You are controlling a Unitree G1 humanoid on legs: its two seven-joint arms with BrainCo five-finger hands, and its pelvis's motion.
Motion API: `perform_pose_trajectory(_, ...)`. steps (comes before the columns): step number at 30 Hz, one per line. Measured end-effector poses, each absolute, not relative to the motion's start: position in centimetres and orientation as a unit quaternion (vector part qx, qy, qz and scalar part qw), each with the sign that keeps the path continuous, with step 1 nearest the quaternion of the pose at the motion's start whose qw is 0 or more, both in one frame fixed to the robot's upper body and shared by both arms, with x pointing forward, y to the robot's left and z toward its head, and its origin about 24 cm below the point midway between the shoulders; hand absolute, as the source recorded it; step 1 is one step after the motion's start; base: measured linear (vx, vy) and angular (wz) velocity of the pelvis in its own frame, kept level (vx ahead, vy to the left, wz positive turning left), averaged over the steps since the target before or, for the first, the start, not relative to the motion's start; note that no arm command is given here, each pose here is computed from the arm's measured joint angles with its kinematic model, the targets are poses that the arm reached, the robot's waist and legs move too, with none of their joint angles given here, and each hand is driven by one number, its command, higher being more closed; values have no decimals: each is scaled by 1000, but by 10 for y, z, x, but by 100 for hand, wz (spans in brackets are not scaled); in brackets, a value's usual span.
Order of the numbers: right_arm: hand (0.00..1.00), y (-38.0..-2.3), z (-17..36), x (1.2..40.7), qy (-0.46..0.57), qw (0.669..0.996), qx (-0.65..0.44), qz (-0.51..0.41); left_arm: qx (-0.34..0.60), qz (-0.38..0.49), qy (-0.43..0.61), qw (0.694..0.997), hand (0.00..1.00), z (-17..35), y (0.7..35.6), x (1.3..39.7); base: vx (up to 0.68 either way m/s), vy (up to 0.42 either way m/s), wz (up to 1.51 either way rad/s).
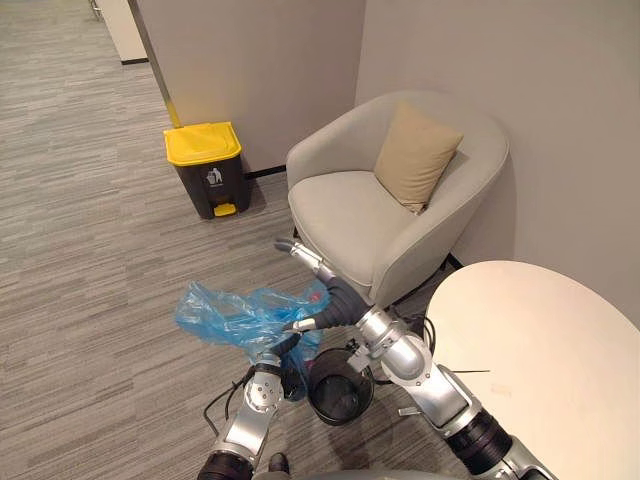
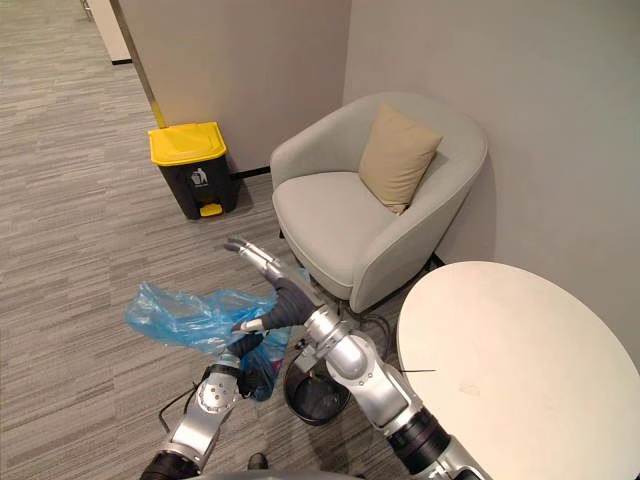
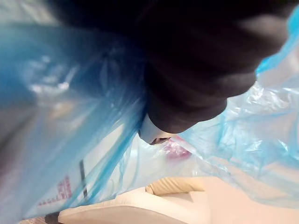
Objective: Gather rubbish on tea table into small bin, then transfer packed bag to large trash can.
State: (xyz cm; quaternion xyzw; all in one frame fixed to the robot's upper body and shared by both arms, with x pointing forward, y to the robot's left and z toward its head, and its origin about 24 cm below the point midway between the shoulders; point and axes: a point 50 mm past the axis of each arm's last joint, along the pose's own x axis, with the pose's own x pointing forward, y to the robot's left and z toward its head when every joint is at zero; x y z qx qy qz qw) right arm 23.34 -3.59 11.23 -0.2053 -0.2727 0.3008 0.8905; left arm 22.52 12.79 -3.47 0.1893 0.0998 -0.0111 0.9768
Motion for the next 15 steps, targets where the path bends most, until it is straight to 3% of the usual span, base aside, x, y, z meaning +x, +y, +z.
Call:
perform_pose_trajectory(4, 0, -53, 120, 236, -295, 889, -225, 268, 188, 1, 113, 976, 100, -40, 135, 219, 0, 0, 0)
perform_pose_trajectory(9, 0, -92, 119, 235, -286, 913, -225, 183, 182, 30, 128, 974, 100, -44, 149, 213, 0, 0, 0)
perform_pose_trajectory(15, 0, -154, 73, 230, -154, 970, -181, 49, 155, 83, 168, 970, 100, -55, 176, 193, 0, 0, 0)
